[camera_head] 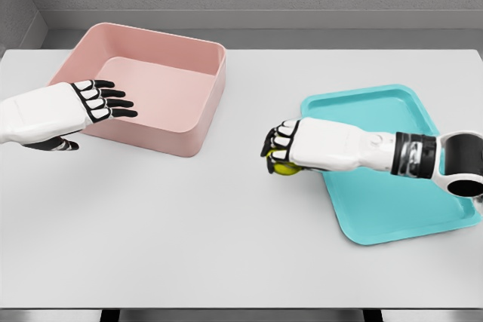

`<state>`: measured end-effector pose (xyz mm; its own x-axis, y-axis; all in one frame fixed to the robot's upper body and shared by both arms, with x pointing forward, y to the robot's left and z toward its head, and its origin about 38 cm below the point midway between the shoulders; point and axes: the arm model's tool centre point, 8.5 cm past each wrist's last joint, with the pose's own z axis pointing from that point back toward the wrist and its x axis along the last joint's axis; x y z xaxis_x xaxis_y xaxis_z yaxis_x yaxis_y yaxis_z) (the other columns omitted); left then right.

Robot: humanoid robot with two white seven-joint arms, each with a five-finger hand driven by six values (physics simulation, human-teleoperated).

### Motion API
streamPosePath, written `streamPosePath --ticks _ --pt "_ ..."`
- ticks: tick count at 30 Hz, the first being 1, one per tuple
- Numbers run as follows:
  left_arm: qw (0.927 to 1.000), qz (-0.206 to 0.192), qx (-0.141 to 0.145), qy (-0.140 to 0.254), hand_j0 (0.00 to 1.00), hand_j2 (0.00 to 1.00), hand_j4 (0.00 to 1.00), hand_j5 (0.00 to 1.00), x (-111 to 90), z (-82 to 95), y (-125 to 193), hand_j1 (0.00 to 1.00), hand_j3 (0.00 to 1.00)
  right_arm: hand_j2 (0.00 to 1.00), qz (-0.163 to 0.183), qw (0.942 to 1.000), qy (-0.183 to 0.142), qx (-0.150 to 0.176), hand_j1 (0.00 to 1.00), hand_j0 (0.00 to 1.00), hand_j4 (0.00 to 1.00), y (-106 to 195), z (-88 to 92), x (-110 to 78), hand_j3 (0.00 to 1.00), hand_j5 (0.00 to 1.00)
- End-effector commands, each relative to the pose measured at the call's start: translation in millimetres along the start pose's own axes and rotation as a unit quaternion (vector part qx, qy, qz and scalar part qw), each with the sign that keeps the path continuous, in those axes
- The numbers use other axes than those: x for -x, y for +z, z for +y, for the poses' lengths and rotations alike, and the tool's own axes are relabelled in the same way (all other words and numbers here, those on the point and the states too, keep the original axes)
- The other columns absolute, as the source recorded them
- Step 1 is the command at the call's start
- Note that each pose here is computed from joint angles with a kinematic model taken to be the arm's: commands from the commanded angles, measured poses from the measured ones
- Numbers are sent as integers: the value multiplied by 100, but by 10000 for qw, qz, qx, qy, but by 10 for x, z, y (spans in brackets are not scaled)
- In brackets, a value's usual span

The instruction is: Put the tennis from the blue tray into the pink basket with both arms

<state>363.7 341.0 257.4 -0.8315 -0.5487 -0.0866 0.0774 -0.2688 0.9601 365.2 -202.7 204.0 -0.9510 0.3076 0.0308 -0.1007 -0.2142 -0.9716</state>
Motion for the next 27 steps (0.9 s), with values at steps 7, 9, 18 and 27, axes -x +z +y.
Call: streamPosePath --ticks 7,9,18,27 --pt "10000 -19 5 25 100 100 100 100 -13 -10 -4 100 100 34 -284 9996 -30 -41 34 34 34 -499 153 -136 34 34" --pt "10000 -49 -2 8 100 100 100 100 -32 2 -9 100 100 34 -301 9995 -37 -29 34 34 34 -542 166 -147 34 34" --pt "9999 -100 31 11 100 100 100 100 -74 -15 -7 100 100 34 -328 9991 -168 -187 34 34 34 -762 371 -159 34 34" --pt "9999 -115 16 -12 100 100 100 100 -84 4 -8 100 100 40 -216 9985 -287 -417 40 40 40 -750 553 -99 40 40"
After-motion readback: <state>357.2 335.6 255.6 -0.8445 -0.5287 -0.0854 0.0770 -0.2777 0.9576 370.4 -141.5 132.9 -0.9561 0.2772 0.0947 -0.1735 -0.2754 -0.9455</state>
